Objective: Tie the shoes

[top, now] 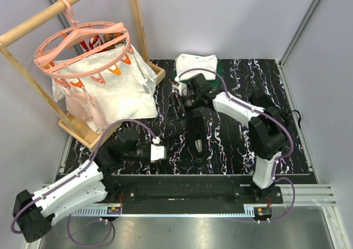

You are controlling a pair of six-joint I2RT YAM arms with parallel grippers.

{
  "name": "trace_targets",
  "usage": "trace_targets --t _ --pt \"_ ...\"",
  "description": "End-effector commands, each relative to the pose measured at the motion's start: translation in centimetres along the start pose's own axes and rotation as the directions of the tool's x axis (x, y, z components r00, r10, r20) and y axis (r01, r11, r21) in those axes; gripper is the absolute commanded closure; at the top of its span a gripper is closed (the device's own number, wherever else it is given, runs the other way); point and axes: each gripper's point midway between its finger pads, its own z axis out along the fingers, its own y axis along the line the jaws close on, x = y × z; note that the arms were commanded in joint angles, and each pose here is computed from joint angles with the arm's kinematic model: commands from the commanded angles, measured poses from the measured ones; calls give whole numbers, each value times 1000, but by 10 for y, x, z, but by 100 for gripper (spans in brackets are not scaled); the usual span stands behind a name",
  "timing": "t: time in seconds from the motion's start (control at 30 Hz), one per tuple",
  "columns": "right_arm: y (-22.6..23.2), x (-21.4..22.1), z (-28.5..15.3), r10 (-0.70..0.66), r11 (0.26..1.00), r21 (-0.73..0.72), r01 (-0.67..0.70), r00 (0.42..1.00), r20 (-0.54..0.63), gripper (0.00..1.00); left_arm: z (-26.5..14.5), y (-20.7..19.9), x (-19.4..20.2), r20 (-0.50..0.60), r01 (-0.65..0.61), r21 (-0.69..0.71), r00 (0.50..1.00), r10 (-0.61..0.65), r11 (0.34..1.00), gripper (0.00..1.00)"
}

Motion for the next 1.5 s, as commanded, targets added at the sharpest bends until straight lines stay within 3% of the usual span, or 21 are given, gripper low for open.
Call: trace_targets --t 0.0,0.07,0.1,0.13,0.27,0.47,0.57,0.8,0.83,0.9,0.93,0.97,1.0,1.03,1.07,1.1,1.27,1.47 --pt "74 -74 -76 -94 983 -131 126 970 225 0 4 22 -6 51 54 -123 998 -48 991 100" --pt "83 -92 -101 6 982 -185 42 969 249 0 8 35 -12 81 74 -167 995 -61 983 100" --pt "86 -114 -124 15 978 -204 51 951 309 0 12 45 -5 69 149 -211 988 -138 966 100" --pt "98 -123 -136 116 961 -274 -31 947 299 0 12 59 -9 93 174 -246 983 -156 954 100" --pt "131 -167 -190 180 934 -355 -36 906 383 0 24 96 -4 73 297 -274 955 -288 915 100" --pt "114 -203 -206 455 839 -463 -285 836 308 0 35 202 0 65 355 -474 927 -371 806 100" --pt "121 -214 -221 452 828 -503 -249 826 336 0 39 236 32 51 414 -531 887 -460 739 100" --pt "110 -219 -254 422 850 -491 -192 805 416 0 40 271 44 30 373 -602 894 -446 706 100" --pt "107 -217 -256 393 859 -486 -159 813 429 0 40 275 45 31 377 -610 890 -455 697 100" --pt "108 -198 -257 190 887 -459 58 859 475 0 41 283 51 35 392 -618 879 -475 681 100" --pt "99 -189 -246 79 902 -405 150 865 496 5 41 285 51 38 399 -616 877 -480 680 100" --pt "78 -173 -225 174 919 -395 -7 905 388 6 44 288 53 43 412 -607 871 -490 680 100" --pt "60 -163 -201 -64 948 -258 188 905 421 6 44 288 57 40 424 -603 862 -505 676 100" --pt "48 -153 -186 -115 961 -190 203 913 392 7 44 289 58 38 431 -597 858 -513 677 100" --pt "26 -137 -171 -88 988 -88 124 939 333 8 48 291 58 40 445 -581 852 -522 682 100" --pt "21 -127 -153 -248 965 -12 264 922 298 8 47 291 63 33 453 -580 843 -536 677 100" --pt "-3 -71 -104 -443 896 90 434 884 149 16 52 301 75 58 548 -544 780 -623 636 100" --pt "-11 -14 -45 -620 781 74 620 784 -26 46 59 295 91 48 619 -513 712 -700 595 100"
